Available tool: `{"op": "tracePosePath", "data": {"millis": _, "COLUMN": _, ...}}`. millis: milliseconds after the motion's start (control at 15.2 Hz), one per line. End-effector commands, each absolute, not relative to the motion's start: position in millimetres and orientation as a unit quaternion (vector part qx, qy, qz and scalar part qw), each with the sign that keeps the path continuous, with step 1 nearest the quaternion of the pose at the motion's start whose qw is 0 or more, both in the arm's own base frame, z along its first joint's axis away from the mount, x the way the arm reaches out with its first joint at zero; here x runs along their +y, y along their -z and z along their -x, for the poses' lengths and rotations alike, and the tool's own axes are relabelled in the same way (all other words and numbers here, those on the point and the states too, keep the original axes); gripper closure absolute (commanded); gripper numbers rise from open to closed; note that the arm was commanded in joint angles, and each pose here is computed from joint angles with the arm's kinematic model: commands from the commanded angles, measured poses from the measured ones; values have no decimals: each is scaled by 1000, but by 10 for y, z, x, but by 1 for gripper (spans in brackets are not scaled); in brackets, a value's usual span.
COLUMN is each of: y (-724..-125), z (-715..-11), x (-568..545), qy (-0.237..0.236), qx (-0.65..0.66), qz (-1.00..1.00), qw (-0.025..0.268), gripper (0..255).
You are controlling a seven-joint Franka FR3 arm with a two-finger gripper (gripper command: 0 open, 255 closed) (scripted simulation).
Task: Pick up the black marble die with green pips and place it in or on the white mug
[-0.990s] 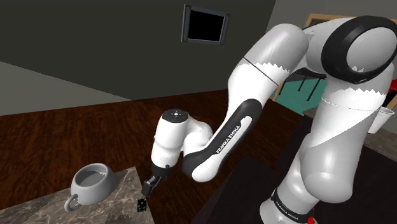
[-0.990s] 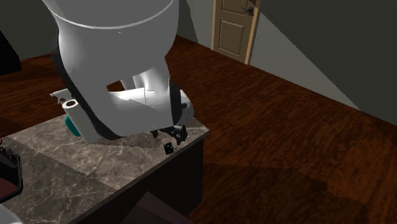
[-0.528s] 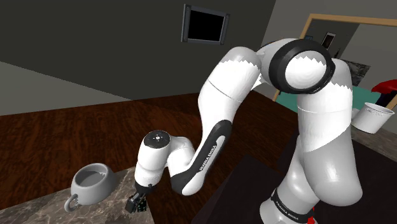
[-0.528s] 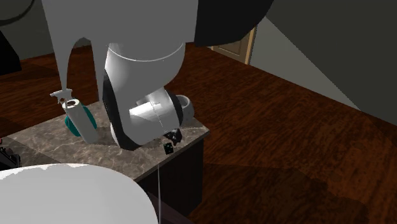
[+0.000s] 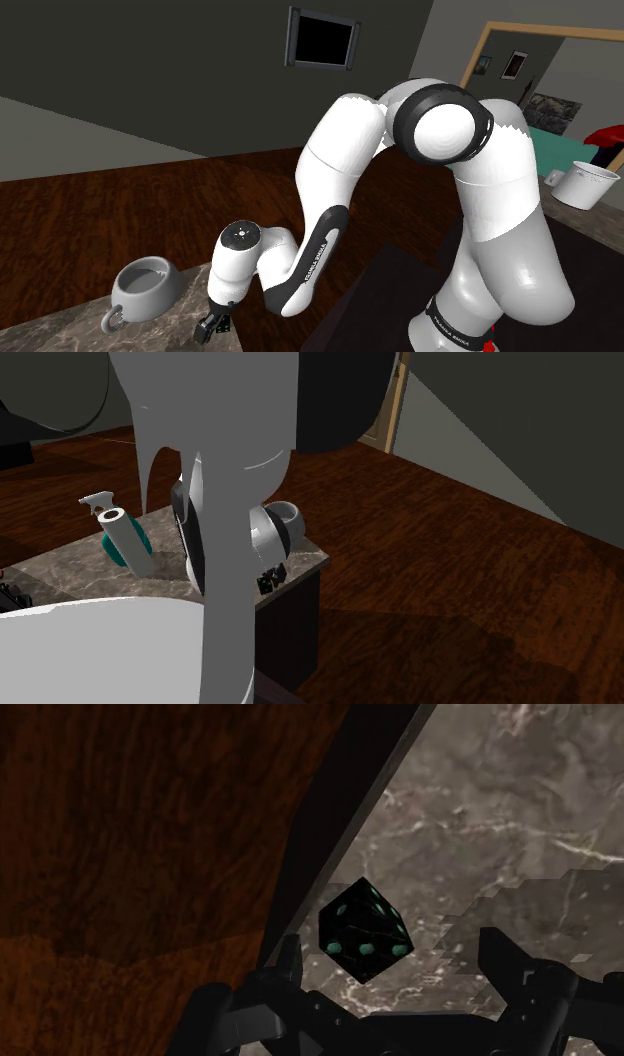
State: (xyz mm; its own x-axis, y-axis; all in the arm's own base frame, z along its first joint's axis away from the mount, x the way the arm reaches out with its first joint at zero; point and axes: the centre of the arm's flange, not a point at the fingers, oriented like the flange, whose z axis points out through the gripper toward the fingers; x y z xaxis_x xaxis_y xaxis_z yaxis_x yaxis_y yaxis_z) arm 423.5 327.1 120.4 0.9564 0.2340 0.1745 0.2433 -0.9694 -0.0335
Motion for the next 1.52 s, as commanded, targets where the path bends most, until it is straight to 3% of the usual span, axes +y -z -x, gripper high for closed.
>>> {"op": "tracePosePath", "data": {"millis": 0, "y": -1185, "z": -4243, "x": 3276, "qy": 85, "qx": -121, "qz": 989, "qw": 27, "gripper": 0}}
{"op": "tracePosePath", "data": {"millis": 396, "y": -1185, "z": -4242, "x": 3276, "qy": 85, "qx": -121, "qz": 989, "qw": 27, "gripper": 0}}
{"op": "tracePosePath", "data": {"millis": 462, "y": -1185, "z": -4242, "x": 3276, "qy": 85, "qx": -121, "qz": 989, "qw": 27, "gripper": 255}}
{"op": "tracePosePath", "data": {"millis": 1056, "y": -1185, "z": -4243, "x": 3276, "qy": 85, "qx": -121, "qz": 989, "qw": 27, "gripper": 255}}
{"op": "tracePosePath", "data": {"millis": 1452, "y": -1502, "z": -4243, "x": 3276, "qy": 85, "qx": -121, "qz": 989, "qw": 27, "gripper": 255}}
